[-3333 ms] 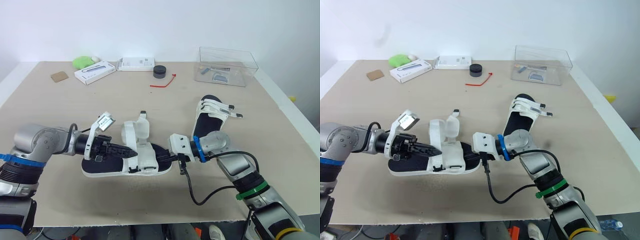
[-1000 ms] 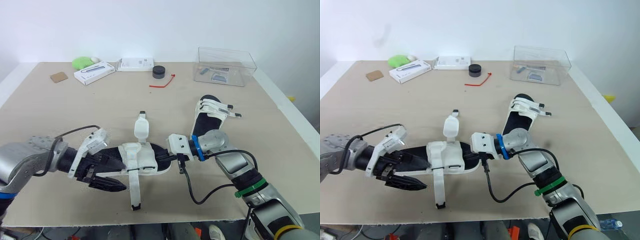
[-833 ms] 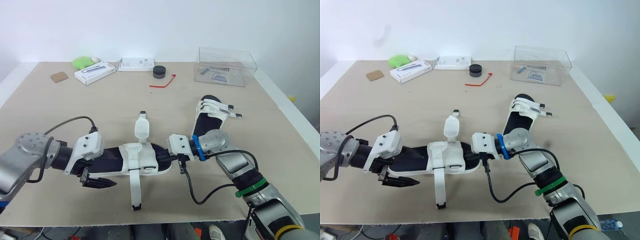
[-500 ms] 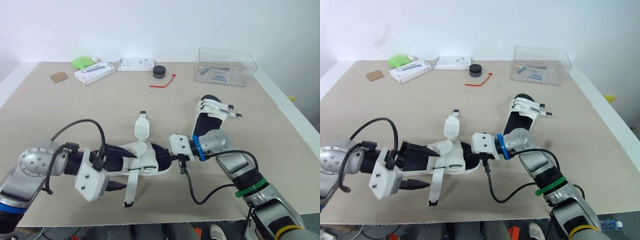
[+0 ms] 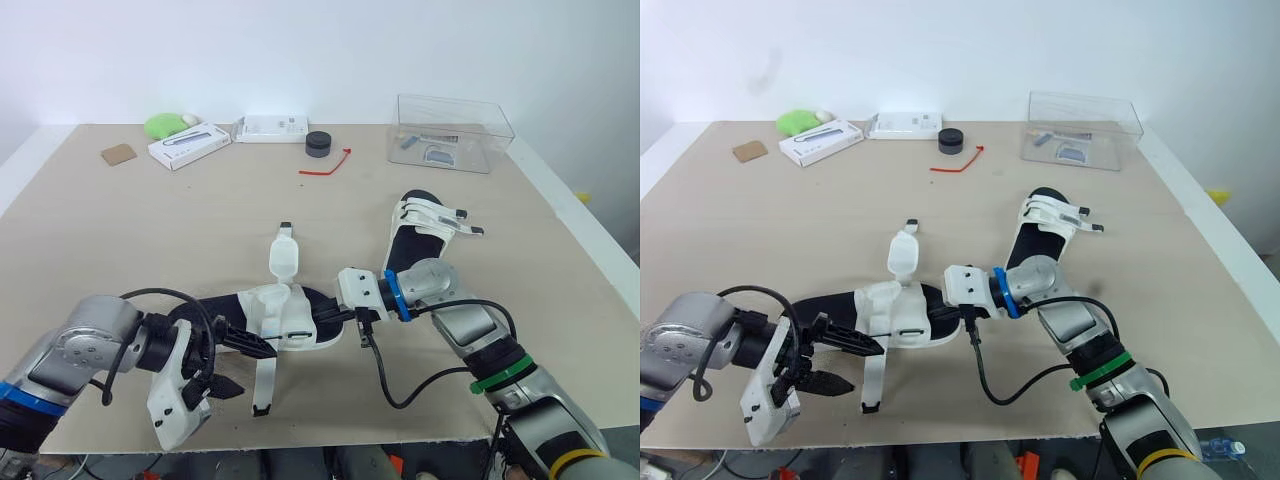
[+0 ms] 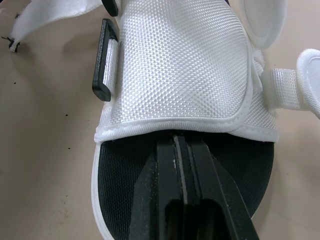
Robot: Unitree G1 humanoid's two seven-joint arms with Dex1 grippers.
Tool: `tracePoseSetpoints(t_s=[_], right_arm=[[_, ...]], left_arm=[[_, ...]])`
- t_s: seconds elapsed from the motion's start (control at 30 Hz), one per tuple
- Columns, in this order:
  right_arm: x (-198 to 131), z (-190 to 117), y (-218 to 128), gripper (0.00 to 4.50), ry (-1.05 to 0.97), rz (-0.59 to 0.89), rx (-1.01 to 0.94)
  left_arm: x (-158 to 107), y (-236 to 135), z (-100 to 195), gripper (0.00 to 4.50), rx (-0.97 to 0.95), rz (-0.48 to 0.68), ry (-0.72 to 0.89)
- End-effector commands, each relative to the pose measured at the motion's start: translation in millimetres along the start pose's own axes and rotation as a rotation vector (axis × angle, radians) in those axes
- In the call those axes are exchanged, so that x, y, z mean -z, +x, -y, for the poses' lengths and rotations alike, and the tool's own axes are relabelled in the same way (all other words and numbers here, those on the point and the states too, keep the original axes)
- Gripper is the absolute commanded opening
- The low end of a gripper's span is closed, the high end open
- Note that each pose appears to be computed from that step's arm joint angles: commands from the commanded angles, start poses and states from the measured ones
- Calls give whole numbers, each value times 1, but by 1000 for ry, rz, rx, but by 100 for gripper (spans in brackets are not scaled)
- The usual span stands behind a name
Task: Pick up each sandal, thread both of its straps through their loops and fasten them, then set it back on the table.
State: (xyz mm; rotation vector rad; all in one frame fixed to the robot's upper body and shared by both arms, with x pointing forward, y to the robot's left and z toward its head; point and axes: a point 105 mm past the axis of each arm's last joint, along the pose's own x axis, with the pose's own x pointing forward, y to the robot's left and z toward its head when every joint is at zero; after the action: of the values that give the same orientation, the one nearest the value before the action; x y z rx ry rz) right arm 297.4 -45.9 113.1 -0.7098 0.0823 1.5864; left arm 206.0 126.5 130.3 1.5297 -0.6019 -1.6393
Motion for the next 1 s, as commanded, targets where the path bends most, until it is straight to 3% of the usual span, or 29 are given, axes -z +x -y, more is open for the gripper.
tracePoseSetpoints(t_s=[0.03, 0.13, 0.2, 0.27, 0.4, 0.53, 0.73, 1.0], right_arm=[[15, -4, -1, 0, 33, -69, -14], [15, -4, -1, 0, 35, -71, -13], [15, -4, -1, 0, 35, -73, -13], [16, -4, -1, 0, 36, -75, -12], [16, -4, -2, 0, 37, -78, -12], [17, -4, -3, 0, 37, -83, -13], [17, -3, -3, 0, 34, -85, -13], [17, -3, -3, 0, 31, -90, -18]], left_arm=[[-5, 8, -8, 444, -29, 31, 58], [-5, 12, -11, 444, -43, 48, 48], [-7, 15, -12, 392, -42, 64, 41], [-8, 18, -11, 327, -36, 75, 35], [-6, 18, -13, 138, -54, 74, 4], [-8, 16, -18, 3, -136, 98, -136], [-34, 12, -24, 3, -191, 185, -233], [-38, 10, -37, 3, -279, 194, -312]])
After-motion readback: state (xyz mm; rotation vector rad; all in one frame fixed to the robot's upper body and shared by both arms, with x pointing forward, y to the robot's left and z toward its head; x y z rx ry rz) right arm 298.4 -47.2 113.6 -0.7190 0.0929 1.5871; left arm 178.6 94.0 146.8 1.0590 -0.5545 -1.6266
